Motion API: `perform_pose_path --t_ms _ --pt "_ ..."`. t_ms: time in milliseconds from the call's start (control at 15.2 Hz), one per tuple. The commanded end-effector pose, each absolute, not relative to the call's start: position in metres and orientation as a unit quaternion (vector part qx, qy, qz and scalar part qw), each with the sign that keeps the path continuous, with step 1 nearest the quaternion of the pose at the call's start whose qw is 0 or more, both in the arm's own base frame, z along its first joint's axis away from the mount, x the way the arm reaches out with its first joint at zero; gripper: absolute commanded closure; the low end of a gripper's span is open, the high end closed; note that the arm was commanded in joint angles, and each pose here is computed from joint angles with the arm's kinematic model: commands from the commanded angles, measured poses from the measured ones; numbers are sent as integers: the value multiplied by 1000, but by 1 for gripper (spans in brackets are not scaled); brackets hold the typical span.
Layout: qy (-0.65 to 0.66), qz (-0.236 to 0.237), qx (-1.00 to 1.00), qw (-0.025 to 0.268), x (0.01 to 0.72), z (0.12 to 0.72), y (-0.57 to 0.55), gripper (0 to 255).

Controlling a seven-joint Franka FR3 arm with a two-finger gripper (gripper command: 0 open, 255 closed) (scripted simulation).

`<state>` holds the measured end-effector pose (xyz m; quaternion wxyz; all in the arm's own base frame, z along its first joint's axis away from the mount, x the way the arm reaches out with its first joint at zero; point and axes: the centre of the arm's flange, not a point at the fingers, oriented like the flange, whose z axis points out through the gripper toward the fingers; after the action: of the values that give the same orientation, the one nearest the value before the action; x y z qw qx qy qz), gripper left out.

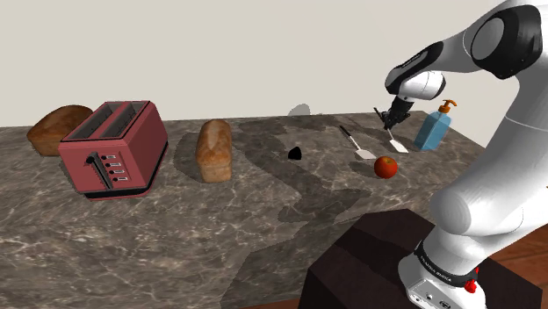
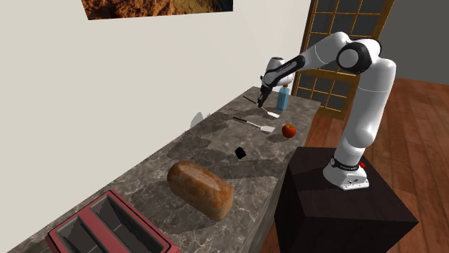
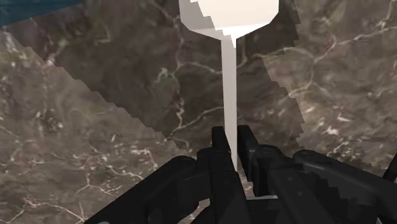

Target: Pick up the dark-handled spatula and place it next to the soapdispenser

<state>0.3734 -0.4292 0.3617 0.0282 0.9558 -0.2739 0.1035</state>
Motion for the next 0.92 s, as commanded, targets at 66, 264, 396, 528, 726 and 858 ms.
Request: perform_pose_path --t_ms 66,264,396,528,726,858 --pt "-274 104 956 28 375 347 -429 255" --pt "-274 104 956 28 375 347 -429 255" --pt "-274 104 956 28 375 347 -429 255" --pt "-274 104 956 28 375 348 -429 255" --pt "-274 104 956 28 375 348 -429 0" --pt "-274 104 956 28 375 348 -429 0"
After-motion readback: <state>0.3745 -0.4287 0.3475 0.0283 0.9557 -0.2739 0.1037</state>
